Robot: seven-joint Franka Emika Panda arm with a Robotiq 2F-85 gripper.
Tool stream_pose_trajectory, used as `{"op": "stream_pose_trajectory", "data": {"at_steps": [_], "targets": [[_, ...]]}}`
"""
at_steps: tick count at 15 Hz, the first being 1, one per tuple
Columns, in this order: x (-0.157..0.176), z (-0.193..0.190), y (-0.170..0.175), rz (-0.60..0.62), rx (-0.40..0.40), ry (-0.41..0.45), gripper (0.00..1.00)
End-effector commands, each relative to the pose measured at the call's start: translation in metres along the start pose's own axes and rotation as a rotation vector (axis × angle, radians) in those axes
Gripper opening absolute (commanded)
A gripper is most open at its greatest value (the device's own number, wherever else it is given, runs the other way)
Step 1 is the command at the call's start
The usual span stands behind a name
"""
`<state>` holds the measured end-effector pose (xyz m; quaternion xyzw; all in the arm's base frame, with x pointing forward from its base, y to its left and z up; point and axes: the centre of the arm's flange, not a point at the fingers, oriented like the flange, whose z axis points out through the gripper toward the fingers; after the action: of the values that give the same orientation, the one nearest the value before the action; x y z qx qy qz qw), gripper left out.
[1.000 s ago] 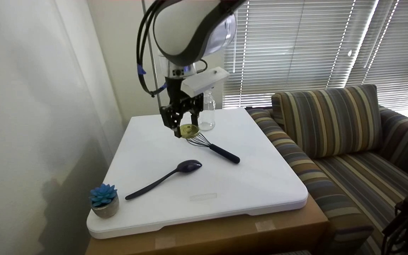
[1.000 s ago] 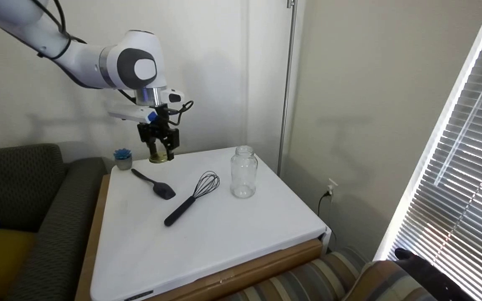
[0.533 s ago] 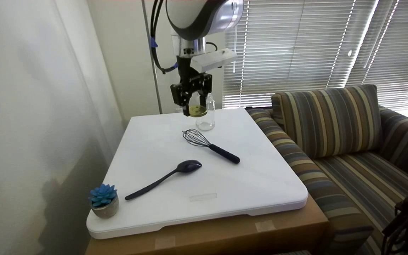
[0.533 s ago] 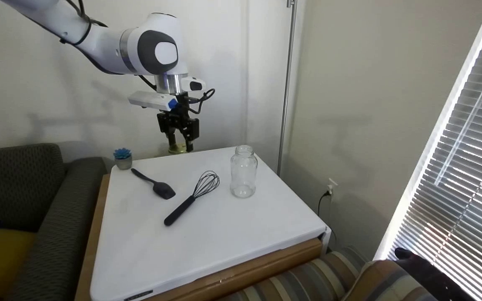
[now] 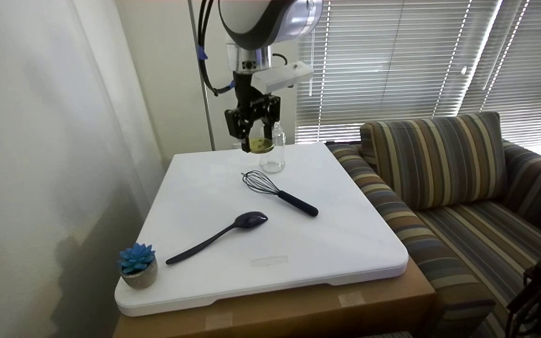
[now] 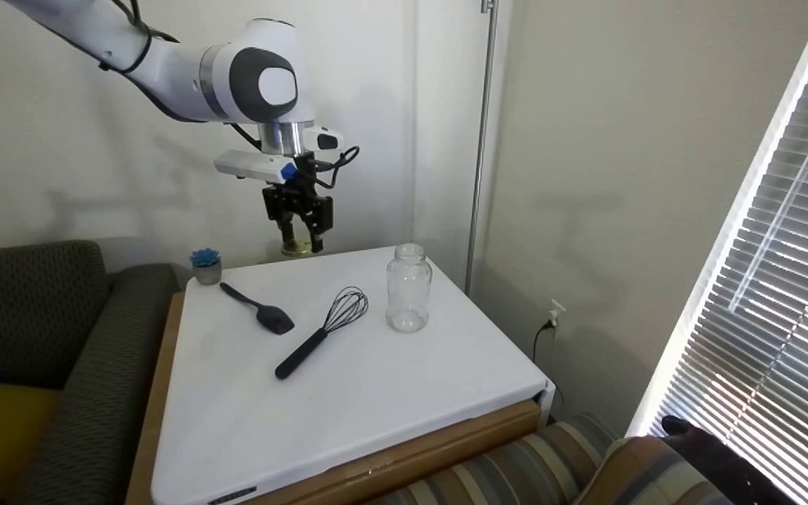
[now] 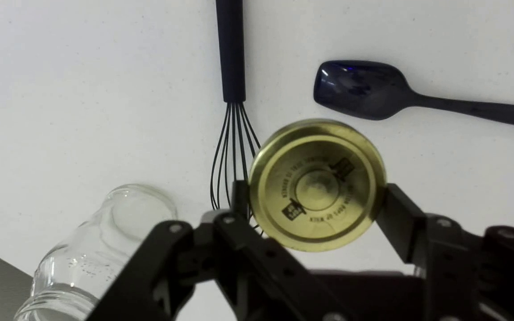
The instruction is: Place the lid on the jar
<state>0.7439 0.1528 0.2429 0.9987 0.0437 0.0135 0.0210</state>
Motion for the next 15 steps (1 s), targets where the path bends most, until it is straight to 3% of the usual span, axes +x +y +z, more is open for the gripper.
{"op": "stream_pose_trajectory", "data": {"at_steps": [1, 8, 15], "targets": [[0.020, 0.004, 0.012, 0.017, -0.018, -0.009, 0.47], [0.074, -0.015, 0.057, 0.081, -0.046, -0.011, 0.47], [0.100, -0.037, 0.103, 0.175, -0.065, -0.016, 0.47]]}}
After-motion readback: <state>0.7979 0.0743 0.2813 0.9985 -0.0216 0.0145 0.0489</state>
